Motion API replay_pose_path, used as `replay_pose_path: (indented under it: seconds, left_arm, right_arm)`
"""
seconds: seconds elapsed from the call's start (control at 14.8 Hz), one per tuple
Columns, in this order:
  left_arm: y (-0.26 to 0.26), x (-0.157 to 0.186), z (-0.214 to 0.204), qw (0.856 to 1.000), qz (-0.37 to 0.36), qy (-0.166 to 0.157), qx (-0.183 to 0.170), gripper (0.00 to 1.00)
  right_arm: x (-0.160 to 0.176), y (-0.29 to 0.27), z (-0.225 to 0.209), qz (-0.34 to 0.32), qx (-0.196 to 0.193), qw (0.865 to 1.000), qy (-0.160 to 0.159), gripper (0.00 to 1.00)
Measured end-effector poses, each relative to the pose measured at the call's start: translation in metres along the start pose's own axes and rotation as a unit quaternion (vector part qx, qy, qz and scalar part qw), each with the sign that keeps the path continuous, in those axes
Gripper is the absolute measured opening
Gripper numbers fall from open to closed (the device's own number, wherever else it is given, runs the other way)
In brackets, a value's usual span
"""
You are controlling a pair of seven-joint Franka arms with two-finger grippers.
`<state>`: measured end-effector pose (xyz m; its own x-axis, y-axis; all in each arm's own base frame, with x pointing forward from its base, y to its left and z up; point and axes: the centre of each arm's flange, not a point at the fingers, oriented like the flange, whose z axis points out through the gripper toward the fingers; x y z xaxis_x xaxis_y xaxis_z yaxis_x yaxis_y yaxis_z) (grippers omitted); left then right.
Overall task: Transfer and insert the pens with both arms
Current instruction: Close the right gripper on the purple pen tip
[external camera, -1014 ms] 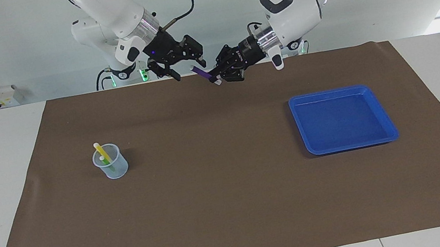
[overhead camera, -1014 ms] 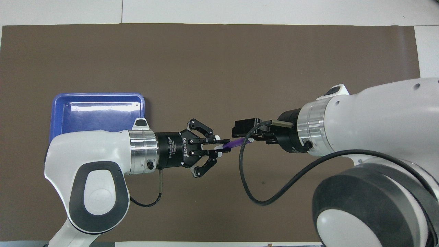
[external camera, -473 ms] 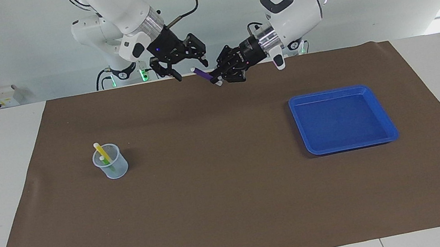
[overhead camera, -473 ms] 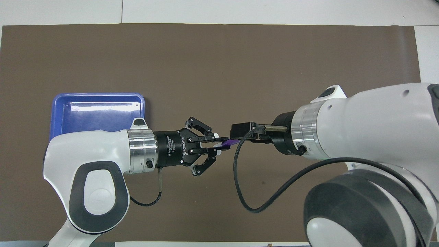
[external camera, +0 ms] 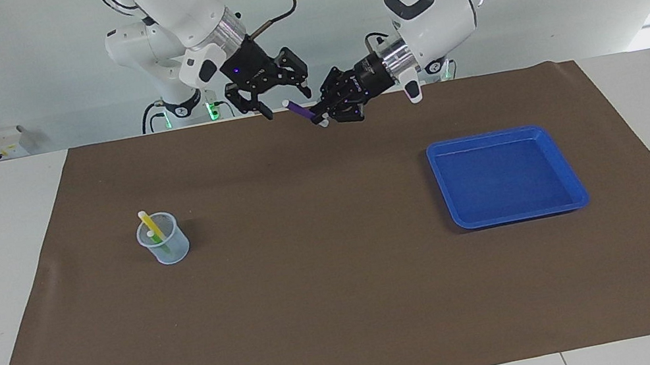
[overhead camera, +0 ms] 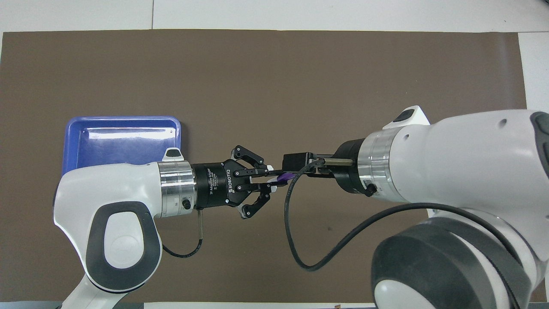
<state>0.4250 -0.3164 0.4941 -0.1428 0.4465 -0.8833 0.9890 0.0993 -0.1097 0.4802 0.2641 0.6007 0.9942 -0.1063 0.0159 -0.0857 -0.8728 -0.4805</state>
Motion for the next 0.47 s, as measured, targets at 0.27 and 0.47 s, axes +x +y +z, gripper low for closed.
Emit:
replay_pose_path:
  seconds: [0.27, 0.47]
  left_arm:
    - [-0.0003, -0.0007, 0.0009, 1.0, -0.007, -0.006, -0.008, 0.17]
    - [-0.0024, -0.0012, 0.0032, 1.0, -0.008, -0.006, -0.007, 0.17]
  right_arm:
    - [0.0, 0.0, 0.0, 0.0, 0.0, 1.0, 0.0, 0.89]
    - [0.0004, 0.0, -0.0003, 0.0, 0.0, 1.0, 0.002, 0.52]
